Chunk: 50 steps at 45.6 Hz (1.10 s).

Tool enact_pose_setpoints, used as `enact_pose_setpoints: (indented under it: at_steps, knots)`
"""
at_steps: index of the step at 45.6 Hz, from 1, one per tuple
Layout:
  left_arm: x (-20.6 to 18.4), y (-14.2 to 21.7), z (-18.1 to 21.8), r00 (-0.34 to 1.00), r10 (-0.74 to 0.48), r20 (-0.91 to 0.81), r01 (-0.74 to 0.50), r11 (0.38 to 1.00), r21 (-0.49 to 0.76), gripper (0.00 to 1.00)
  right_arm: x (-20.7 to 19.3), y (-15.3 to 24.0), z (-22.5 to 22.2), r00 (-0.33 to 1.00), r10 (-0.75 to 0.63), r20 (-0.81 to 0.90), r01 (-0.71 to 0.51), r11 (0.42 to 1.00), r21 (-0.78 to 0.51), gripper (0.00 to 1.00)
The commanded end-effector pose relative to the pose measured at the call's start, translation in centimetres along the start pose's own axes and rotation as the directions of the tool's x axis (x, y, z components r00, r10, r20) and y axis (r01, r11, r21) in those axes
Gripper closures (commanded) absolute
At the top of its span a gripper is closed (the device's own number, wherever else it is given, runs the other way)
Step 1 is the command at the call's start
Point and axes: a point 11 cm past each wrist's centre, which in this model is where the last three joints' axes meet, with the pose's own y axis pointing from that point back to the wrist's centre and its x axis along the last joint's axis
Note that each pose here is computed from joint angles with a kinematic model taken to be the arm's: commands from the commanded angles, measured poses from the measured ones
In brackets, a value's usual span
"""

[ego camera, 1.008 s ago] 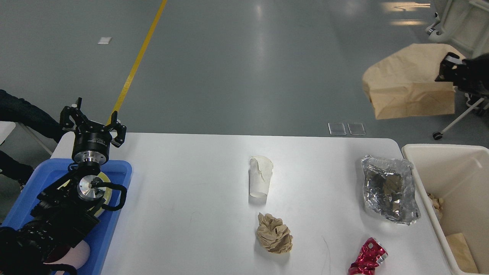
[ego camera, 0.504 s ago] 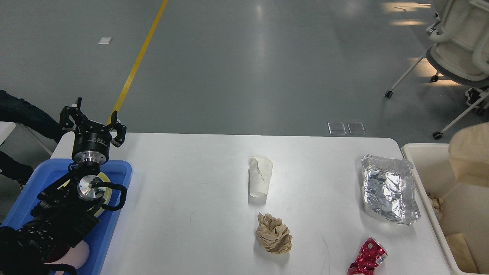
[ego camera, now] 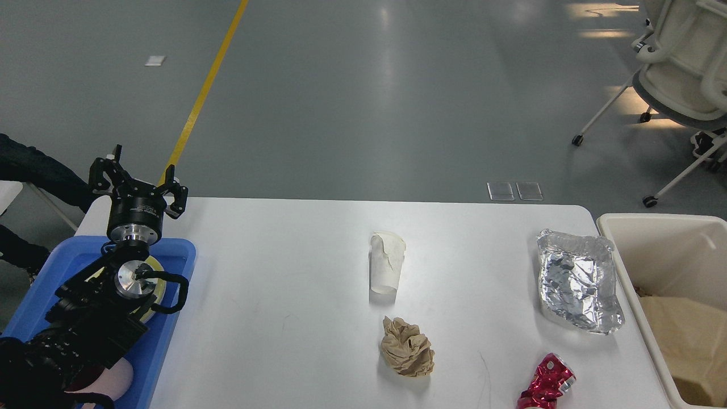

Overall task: Tidy desktop
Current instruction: 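Carry the paper bag over the white bin and release it, then reach the right gripper to the white paper cup and close on it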

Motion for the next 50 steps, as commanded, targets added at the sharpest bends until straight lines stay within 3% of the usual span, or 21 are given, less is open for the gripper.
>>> enact_pose_setpoints:
  at_steps: [1,8,15,16,24,33,43,50]
  knots:
    - [0.0,0.0,0.0,1.0,0.0,0.0,0.0,1.0,0.0,0.04,2.6,0.7,-4.3,0.999,0.041,0.001,-0.041,0.996,0.081,0.0]
    - [0.0,0.0,0.0,1.0,0.0,0.0,0.0,1.0,0.0,0.04,6.2,3.4,-12.7,0.989,0.105,-0.105,-0.081,0.974,0.21,0.0]
    - [0.0,0.0,0.0,1.0,0.0,0.0,0.0,1.0,0.0,0.04,6.2,7.8,-22.1,0.931,0.146,-0.334,-0.035,0.948,0.318,0.0]
    - [0.0,0.0,0.0,1.0,0.0,0.0,0.0,1.0,0.0,0.04,5.9,9.8,-25.0,0.915,0.133,-0.381,0.009,0.937,0.35,0.0]
    - [0.0,0.0,0.0,1.0,-0.001,-0.001,0.001,1.0,0.0,0.04,5.2,17.4,-32.5,0.841,0.034,-0.539,0.21,0.899,0.385,0.0]
    - [0.0,0.0,0.0,1.0,-0.002,0.0,0.002,1.0,0.001,0.04,2.7,25.9,-37.1,0.673,-0.096,-0.734,0.43,0.858,0.282,0.0]
    - [0.0,0.0,0.0,1.0,0.0,0.0,0.0,1.0,0.0,0.04,1.5,35.0,-39.4,0.575,-0.119,-0.81,0.574,0.764,0.295,0.0]
    - [0.0,0.0,0.0,1.0,0.0,0.001,0.0,1.0,0.0,0.04,0.1,36.3,-40.4,0.56,-0.109,-0.822,0.615,0.719,0.324,0.0]
